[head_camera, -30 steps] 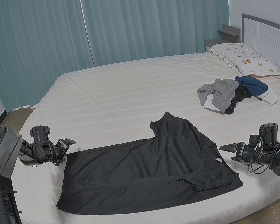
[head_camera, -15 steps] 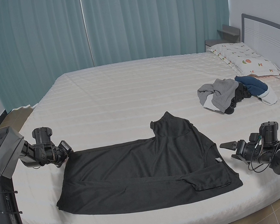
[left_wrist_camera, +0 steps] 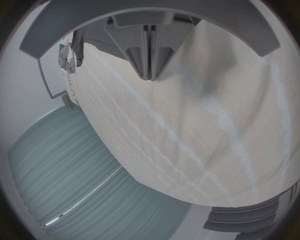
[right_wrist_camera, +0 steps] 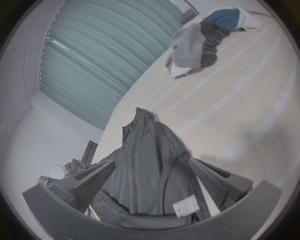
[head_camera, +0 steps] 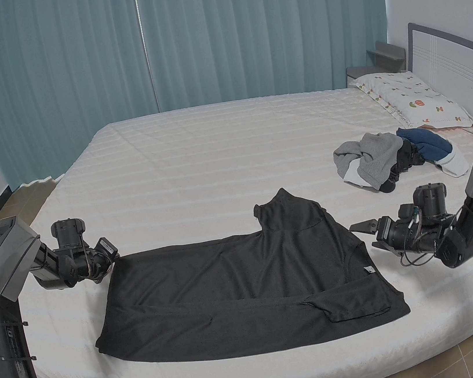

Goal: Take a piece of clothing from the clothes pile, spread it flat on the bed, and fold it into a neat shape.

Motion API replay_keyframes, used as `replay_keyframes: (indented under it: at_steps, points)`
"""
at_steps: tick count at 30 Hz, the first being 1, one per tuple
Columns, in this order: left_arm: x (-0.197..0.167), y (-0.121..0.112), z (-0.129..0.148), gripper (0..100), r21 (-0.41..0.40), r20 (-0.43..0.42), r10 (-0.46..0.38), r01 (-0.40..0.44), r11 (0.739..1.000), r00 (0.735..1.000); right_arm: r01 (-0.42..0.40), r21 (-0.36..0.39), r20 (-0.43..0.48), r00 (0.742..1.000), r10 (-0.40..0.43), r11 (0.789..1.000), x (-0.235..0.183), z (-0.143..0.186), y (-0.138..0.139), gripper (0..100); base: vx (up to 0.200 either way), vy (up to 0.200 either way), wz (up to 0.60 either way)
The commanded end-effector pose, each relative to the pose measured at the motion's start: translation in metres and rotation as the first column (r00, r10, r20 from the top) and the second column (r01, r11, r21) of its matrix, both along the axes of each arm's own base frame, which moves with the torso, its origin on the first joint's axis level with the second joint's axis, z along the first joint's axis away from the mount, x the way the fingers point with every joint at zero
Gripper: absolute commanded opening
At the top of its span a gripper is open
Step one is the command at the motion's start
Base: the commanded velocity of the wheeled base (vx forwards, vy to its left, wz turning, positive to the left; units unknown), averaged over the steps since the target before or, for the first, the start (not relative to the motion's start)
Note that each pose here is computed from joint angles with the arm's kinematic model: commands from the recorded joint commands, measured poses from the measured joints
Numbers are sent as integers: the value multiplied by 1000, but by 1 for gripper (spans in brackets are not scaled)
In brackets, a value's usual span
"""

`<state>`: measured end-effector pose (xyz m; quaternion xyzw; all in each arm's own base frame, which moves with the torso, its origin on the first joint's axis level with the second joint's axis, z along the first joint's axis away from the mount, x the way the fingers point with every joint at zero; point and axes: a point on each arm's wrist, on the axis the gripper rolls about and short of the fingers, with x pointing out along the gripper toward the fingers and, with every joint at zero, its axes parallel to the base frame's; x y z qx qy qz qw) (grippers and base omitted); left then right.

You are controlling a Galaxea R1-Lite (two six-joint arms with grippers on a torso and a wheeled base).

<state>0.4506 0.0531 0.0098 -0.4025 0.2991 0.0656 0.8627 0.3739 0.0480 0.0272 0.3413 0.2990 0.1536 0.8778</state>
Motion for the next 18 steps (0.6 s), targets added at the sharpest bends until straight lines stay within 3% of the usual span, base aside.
replay_keyframes:
  at_steps: [1,7,18]
  points:
    - [-3,9,9,0,-46,10,51,-51,998,999,-43,-78,-20,999,42,996,46,-8,28,100,0,0,0]
    - [-3,9,17,0,-71,25,73,-71,995,997,-18,-164,-17,1000,15,986,79,-3,36,100,0,0,0]
    - [-3,23,26,0,-58,54,120,-117,992,991,-33,-183,-3,999,33,983,102,-22,53,100,0,0,0]
